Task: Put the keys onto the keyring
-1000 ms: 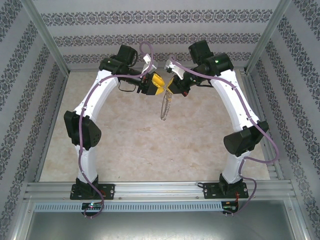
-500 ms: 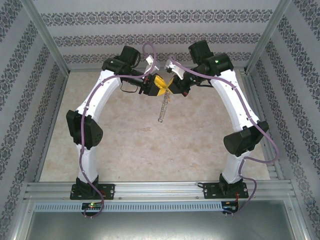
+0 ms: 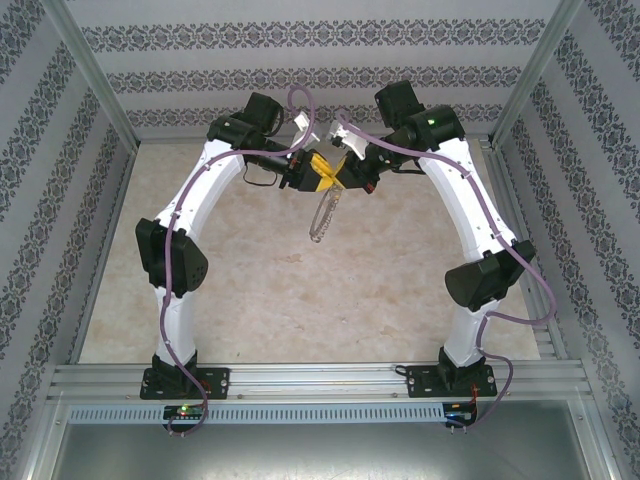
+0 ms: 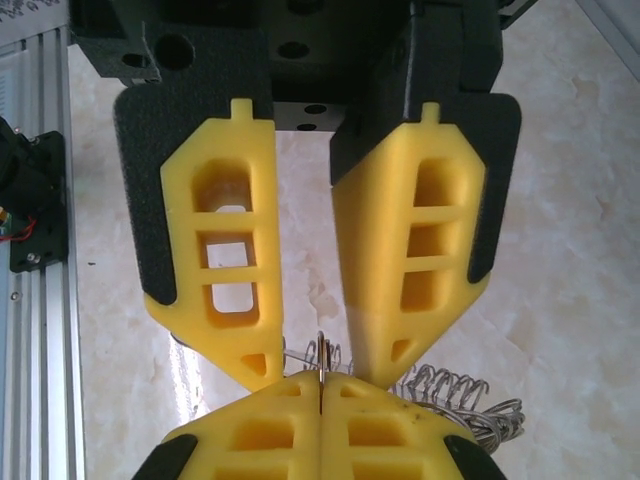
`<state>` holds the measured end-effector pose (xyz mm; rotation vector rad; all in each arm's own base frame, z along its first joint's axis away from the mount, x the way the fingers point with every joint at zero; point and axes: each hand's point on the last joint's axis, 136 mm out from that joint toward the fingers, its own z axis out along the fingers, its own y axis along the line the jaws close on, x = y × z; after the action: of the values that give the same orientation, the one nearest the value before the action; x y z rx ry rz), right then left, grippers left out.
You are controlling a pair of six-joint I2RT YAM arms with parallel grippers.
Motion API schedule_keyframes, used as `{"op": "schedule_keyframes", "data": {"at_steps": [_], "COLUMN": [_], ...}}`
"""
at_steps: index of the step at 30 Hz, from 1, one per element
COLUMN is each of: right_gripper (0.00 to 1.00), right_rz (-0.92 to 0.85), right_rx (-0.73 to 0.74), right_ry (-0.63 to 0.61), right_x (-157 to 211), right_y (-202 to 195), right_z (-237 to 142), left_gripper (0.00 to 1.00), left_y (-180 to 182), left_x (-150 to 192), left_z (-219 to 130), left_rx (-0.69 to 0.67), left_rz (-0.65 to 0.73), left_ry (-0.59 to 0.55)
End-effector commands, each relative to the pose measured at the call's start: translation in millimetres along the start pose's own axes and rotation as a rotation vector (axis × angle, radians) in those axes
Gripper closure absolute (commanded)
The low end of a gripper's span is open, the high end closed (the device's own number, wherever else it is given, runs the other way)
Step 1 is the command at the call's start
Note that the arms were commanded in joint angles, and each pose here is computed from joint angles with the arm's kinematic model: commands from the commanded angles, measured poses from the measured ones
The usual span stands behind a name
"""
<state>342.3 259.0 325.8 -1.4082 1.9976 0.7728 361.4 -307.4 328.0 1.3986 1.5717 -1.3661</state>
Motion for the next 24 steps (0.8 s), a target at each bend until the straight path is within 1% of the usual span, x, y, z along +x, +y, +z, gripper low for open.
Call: {"op": "schedule_keyframes", "data": {"at_steps": [1, 6, 11, 12, 13, 14, 15, 16, 21, 24], "right_gripper": [1.0, 1.0, 1.0, 0.97, 0.84, 0.74, 0.68, 0.64, 0.57, 0.53], "right_rz": [-0.03, -0.034, -0.036, -0.034, -0.027, -0.02, -0.009, 0.004, 0.096, 0.163], "right_rx": [-0.04, -0.041, -0.029, -0.024, -0.01, -0.002, 0.004, 0.011, 0.03, 0.013], "right_ry": [-0.005, -0.011, -0.032, -0.04, -0.054, -0.072, -0.093, -0.124, -0.314, -0.441], "right_x": [-4.6, -6.5, -12.5, -13.9, -16.1, -18.5, -20.3, -22.8, -21.9, -11.3], "right_y": [10.0, 10.4, 10.6, 10.2, 8.6, 7.8, 7.5, 7.3, 7.2, 7.1], "right_z": [3.4, 2.4, -3.2, -5.2, -9.4, -13.8, -19.2, -26.3, -51.9, -54.1], "left_gripper": [0.81, 0.99, 1.0, 1.0, 1.0, 1.0, 1.0, 1.0, 1.0, 1.0], "left_y": [-11.5, -14.1, -17.5, -17.0, -15.7, -15.5, -15.1, -14.3, -19.2, -20.3], "left_x": [-14.3, -15.1, -18.9, -19.8, -20.8, -22.2, -23.2, -24.0, -30.5, -32.9], "left_z": [3.5, 3.4, 2.2, 2.0, 2.4, 2.6, 2.4, 2.8, 0.9, -0.3], "left_rx": [0.044, 0.056, 0.065, 0.063, 0.062, 0.062, 0.061, 0.061, 0.073, 0.073], "left_rz": [0.056, 0.056, 0.067, 0.066, 0.066, 0.069, 0.071, 0.071, 0.085, 0.088], "left_ry": [-0.033, -0.04, -0.053, -0.055, -0.059, -0.065, -0.069, -0.072, -0.091, -0.096]}}
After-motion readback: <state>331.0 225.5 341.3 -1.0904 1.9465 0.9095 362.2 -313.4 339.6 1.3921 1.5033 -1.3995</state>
